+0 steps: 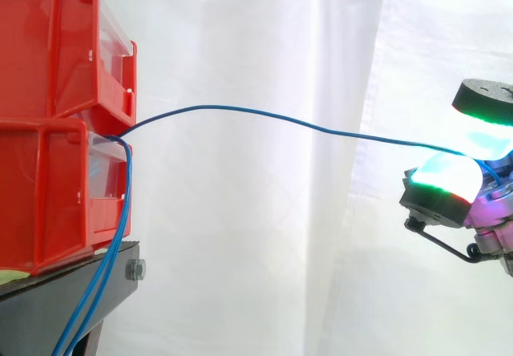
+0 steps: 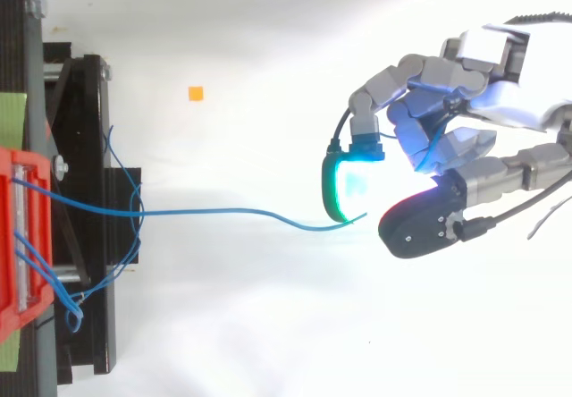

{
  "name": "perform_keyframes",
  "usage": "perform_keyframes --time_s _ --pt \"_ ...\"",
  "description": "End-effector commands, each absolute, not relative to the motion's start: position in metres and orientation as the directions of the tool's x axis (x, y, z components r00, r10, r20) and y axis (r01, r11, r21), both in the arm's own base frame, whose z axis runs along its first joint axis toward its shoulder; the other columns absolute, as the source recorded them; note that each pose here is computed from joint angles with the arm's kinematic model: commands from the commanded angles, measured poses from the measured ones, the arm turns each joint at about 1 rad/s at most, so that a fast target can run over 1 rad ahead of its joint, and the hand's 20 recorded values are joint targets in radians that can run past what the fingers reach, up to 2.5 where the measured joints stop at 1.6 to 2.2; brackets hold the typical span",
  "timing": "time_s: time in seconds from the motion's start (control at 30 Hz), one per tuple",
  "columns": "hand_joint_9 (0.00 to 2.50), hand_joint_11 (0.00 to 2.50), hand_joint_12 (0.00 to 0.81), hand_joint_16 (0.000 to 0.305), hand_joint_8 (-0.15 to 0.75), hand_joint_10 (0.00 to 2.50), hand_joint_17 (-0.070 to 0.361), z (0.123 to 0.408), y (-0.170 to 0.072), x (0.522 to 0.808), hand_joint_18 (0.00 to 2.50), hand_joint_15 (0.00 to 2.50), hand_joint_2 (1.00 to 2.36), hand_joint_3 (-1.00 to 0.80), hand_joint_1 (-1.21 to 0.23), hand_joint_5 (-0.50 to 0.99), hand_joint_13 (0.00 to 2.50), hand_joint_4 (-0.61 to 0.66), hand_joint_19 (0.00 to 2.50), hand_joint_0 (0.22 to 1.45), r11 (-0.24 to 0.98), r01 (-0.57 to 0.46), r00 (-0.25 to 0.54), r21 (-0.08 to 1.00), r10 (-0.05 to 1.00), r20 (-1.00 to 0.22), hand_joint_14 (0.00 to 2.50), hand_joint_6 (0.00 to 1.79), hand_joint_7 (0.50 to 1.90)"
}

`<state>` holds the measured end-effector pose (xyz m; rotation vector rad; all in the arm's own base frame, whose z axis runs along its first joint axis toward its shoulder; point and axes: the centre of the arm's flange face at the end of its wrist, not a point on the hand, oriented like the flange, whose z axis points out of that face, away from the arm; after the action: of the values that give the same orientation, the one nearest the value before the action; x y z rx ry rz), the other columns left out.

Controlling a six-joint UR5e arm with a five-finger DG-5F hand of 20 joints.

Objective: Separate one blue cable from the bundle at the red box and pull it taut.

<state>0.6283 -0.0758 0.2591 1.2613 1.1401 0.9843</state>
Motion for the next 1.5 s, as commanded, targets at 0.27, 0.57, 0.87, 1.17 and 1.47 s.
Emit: perform_keyframes --time_s 0.27,0.57,0.87,1.17,1.47 --pt "0.7 1.71 0.397 0.05 0.355 2.5 0.113 0.2592 -0.0758 0.6283 1.57 1.41 1.02 0.04 -0.83 -0.11 1.01 -0.08 1.46 0.66 0.082 0.053 0.187 0.995 0.978 -0.091 2.5 0.94 1.15" --pt "0.71 1.7 0.407 0.051 0.365 2.5 0.115 0.2592 -0.0747 0.6285 1.58 1.42 1.02 0.05 -0.84 -0.11 1.03 -0.08 1.46 0.66 0.082 0.052 0.184 0.995 0.979 -0.091 2.5 0.94 1.15" --pt "0.73 1.71 0.404 0.05 0.366 2.5 0.113 0.2592 -0.0757 0.6283 1.58 1.42 1.02 0.04 -0.83 -0.11 1.03 -0.08 1.45 0.66 0.082 0.053 0.185 0.995 0.978 -0.091 2.5 0.94 1.15" --pt "0.73 1.72 0.408 0.05 0.361 2.5 0.113 0.2592 -0.0749 0.6284 1.58 1.43 1.02 0.04 -0.83 -0.11 1.04 -0.07 1.42 0.66 0.082 0.053 0.185 0.995 0.978 -0.091 2.5 0.94 1.15" --pt "0.73 1.73 0.408 0.051 0.367 2.5 0.115 0.2583 -0.0749 0.6286 1.58 1.43 1.02 0.04 -0.83 -0.11 1.04 -0.07 1.42 0.66 0.083 0.054 0.185 0.995 0.978 -0.091 2.5 0.94 1.16"
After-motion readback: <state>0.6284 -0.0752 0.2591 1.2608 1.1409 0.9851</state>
